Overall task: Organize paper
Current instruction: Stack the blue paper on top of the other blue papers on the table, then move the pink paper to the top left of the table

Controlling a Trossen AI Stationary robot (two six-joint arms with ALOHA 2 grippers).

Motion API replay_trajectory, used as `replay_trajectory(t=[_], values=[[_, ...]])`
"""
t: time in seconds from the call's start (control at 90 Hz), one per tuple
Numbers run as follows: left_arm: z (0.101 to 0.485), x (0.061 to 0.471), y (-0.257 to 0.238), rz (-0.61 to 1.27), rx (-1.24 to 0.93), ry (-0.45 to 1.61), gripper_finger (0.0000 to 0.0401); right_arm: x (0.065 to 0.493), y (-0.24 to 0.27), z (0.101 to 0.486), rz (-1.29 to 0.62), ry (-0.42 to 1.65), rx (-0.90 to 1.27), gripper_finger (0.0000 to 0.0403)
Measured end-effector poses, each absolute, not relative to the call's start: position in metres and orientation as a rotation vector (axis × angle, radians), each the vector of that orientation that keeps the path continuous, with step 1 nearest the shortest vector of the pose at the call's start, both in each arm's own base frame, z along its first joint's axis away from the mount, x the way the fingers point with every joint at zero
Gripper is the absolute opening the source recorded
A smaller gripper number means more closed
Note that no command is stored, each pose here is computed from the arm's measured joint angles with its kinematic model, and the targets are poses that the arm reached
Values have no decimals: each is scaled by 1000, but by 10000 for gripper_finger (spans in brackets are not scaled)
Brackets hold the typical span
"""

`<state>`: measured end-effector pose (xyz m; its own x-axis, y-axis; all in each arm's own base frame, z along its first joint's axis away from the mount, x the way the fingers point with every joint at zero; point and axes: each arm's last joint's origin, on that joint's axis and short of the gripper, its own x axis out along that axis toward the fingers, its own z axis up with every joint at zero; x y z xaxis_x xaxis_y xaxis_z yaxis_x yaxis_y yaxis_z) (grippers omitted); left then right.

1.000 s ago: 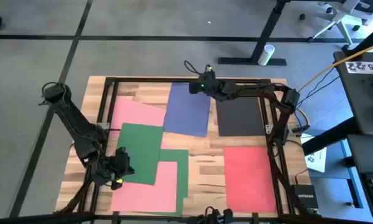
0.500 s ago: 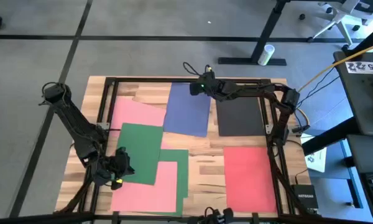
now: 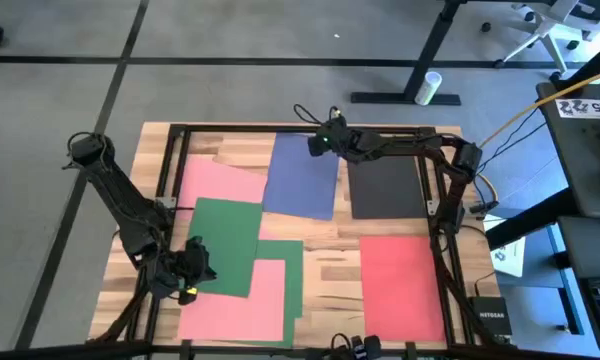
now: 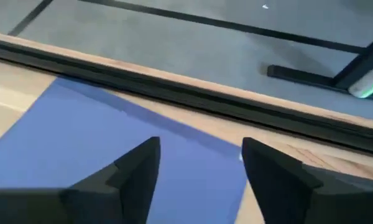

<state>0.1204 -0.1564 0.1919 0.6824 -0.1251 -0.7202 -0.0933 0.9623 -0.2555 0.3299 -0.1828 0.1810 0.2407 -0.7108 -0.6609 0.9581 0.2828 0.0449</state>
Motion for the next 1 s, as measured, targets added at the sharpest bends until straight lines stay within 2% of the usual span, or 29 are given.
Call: replay_trajectory(t=[0.244,0.4,0.611,0.844,0.9,1.0], values=[[192,124,-154,5,-292,822,27,335,-186,190,-1196,577,439,243],[192,127,-150,26,-298,818,27,346,-188,205,-1039,597,359,226],[192,136,-142,91,-341,809,27,359,-186,223,-818,607,309,156],[192,142,-136,146,-390,800,27,376,-170,237,-512,565,294,20],[192,143,-135,151,-393,798,27,381,-162,241,-465,558,265,8],[192,145,-134,162,-399,796,27,393,-149,243,-417,547,247,11]])
